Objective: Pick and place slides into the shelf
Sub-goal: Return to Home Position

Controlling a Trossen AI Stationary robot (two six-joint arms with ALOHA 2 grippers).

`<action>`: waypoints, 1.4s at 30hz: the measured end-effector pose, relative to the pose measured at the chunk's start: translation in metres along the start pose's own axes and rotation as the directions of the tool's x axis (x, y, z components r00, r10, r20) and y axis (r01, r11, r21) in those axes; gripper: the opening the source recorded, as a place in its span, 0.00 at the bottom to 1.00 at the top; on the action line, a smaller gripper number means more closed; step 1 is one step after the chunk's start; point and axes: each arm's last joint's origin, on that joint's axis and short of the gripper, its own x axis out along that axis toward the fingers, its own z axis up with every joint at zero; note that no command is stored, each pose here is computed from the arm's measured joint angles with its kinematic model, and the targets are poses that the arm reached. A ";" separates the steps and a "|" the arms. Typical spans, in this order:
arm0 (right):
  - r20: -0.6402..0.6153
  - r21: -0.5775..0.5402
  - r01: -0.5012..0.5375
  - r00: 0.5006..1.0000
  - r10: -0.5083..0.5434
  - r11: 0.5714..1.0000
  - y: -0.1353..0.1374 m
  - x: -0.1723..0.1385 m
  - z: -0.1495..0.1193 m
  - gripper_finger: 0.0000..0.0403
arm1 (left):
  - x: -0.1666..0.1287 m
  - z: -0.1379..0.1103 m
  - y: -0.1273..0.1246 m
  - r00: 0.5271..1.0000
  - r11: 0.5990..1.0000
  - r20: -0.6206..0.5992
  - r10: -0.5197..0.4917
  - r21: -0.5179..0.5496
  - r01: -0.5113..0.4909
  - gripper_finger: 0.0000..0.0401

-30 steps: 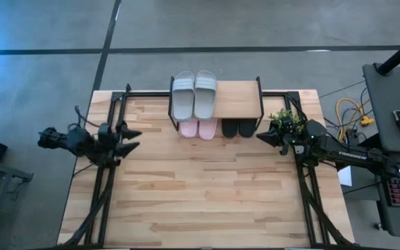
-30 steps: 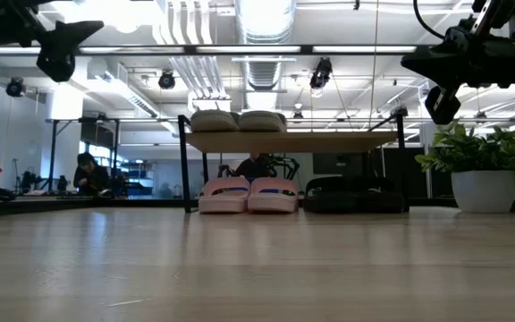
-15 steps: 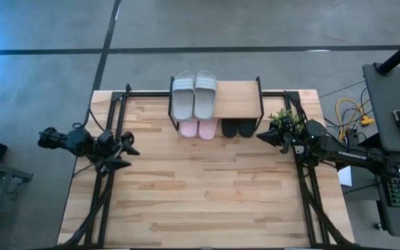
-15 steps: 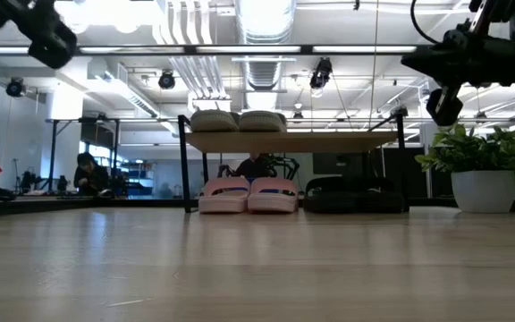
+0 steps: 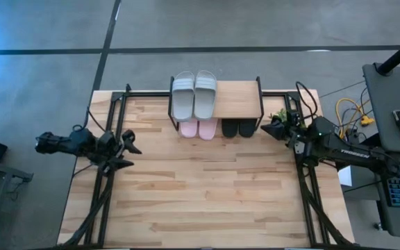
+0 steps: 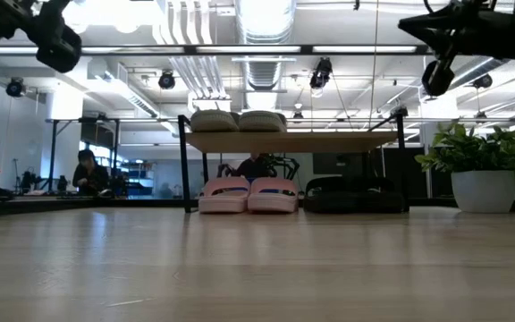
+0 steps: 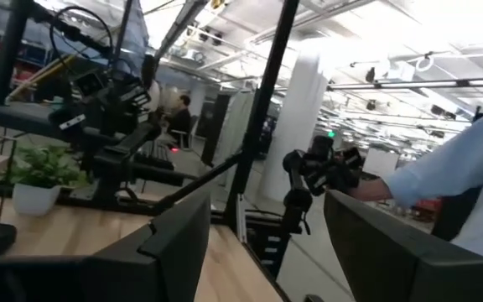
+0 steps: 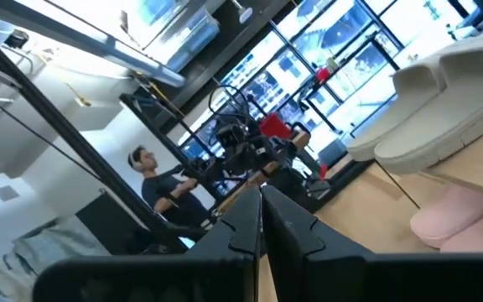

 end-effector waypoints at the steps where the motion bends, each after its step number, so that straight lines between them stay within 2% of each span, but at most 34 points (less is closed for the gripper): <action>1: -0.005 0.002 0.005 1.000 -0.005 1.000 0.000 0.001 0.000 0.02 | 0.000 0.000 0.001 1.000 1.000 0.001 0.003 -0.002 -0.003 0.55; 6: -0.043 0.015 0.045 0.998 -0.044 0.999 -0.006 0.007 -0.003 0.02 | 0.000 -0.001 0.005 1.000 1.000 -0.014 -0.004 -0.015 0.004 0.55; 16: -0.091 0.014 0.093 0.992 -0.091 0.996 -0.014 0.016 -0.007 0.02 | -0.001 -0.027 0.029 0.986 0.987 -0.068 0.155 -0.035 -0.158 0.55; 22: -0.085 -0.139 0.023 0.996 -0.035 0.990 -0.003 0.019 0.003 0.02 | -0.003 -0.026 0.034 0.953 0.953 -0.004 0.302 0.037 -0.302 0.55; 26: -0.102 -0.177 -0.002 0.995 -0.017 0.984 -0.002 0.018 0.002 0.02 | -0.004 -0.025 0.036 0.923 0.922 0.028 0.384 0.052 -0.385 0.55; 35: -0.133 -0.226 -0.012 0.991 -0.018 0.974 -0.009 0.014 -0.007 0.02 | -0.004 -0.026 0.037 0.910 0.909 0.038 0.413 0.051 -0.414 0.55; 42: -0.173 -0.198 -0.102 0.983 0.067 0.975 -0.003 0.009 -0.011 0.02 | -0.005 -0.025 0.039 0.882 0.883 0.061 0.467 0.018 -0.469 0.55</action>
